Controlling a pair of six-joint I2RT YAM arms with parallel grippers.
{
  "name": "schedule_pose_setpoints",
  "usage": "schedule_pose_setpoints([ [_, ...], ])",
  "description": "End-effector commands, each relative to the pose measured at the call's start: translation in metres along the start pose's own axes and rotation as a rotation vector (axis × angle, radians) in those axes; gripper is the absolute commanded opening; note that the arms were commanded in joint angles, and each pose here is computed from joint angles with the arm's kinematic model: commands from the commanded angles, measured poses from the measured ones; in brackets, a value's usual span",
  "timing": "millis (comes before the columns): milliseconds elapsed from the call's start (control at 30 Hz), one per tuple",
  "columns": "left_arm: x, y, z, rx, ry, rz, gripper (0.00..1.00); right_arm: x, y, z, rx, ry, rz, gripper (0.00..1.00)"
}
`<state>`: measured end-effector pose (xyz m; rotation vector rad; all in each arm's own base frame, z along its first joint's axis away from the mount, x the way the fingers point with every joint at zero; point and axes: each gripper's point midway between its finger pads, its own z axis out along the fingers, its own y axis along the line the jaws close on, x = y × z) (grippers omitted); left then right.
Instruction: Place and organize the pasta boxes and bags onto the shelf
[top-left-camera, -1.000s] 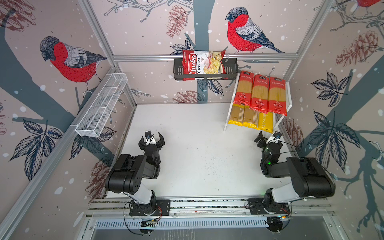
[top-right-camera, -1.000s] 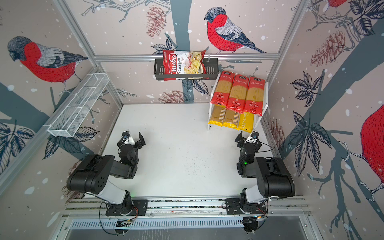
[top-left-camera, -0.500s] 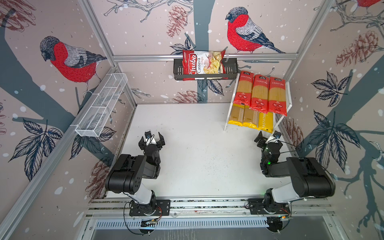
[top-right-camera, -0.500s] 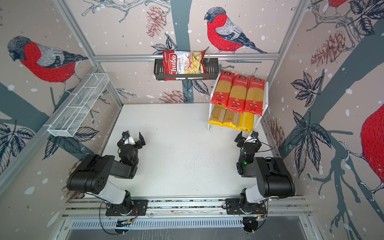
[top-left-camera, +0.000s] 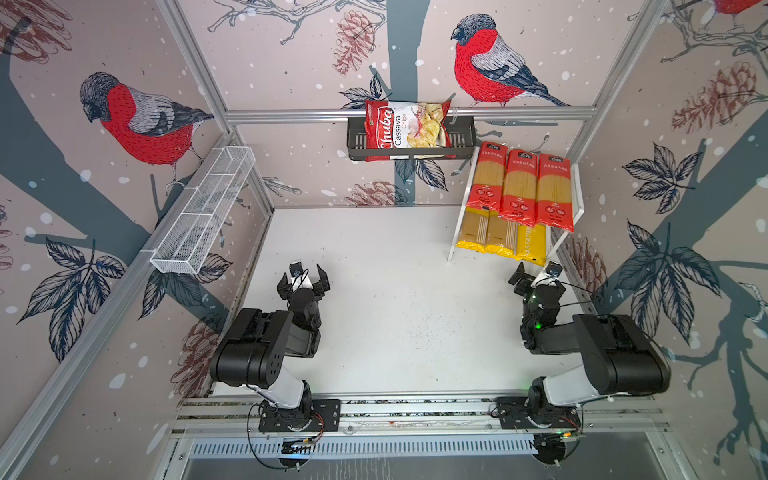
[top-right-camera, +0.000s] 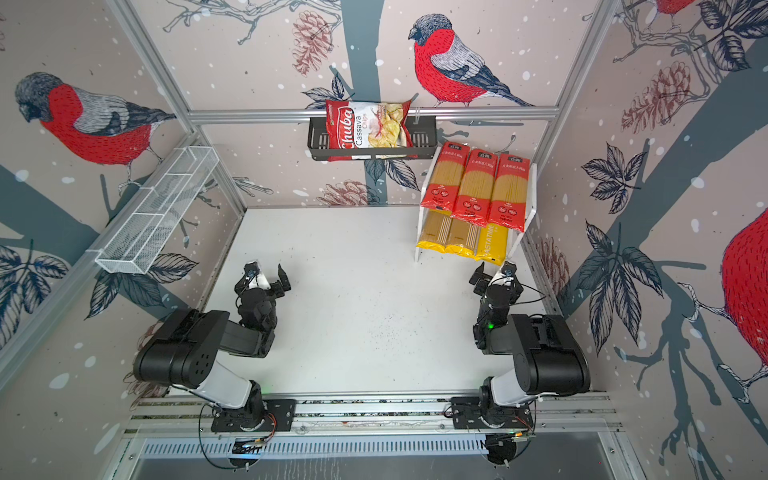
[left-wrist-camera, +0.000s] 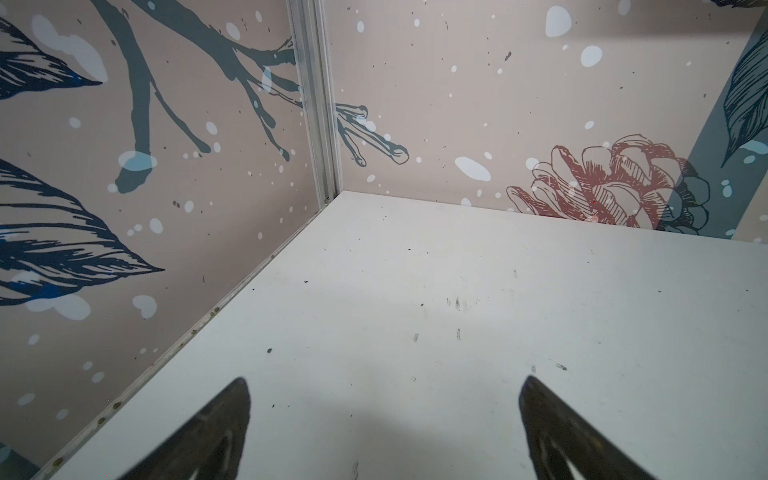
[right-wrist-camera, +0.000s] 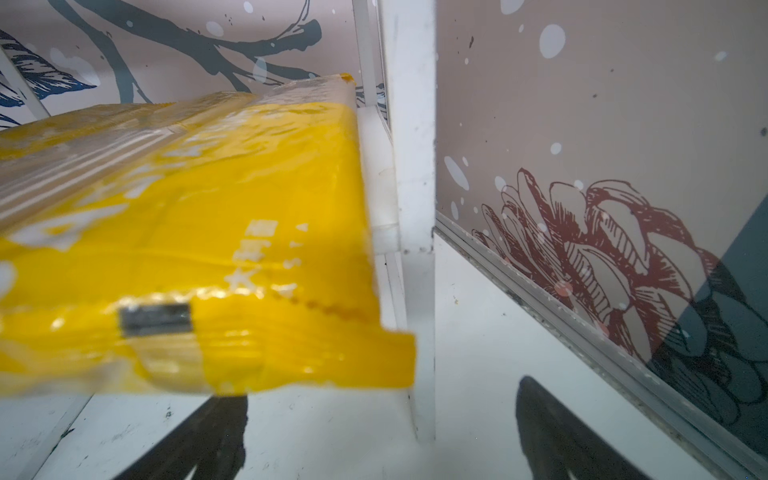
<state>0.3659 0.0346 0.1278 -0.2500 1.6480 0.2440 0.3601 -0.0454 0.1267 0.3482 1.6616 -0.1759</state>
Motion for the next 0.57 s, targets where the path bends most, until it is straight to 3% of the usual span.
schedule_pose_setpoints([
  [0,-0.005,0.003,0.001,-0.015,-0.018,-0.012,0.99,-0.003,-0.001,0.001,0.012,-0.011,0.001,1.00],
  [533,-0.007,-0.006,-0.004,0.038,-0.035,0.020,0.99,-0.003,-0.001,0.001,0.012,-0.010,0.001,1.00],
])
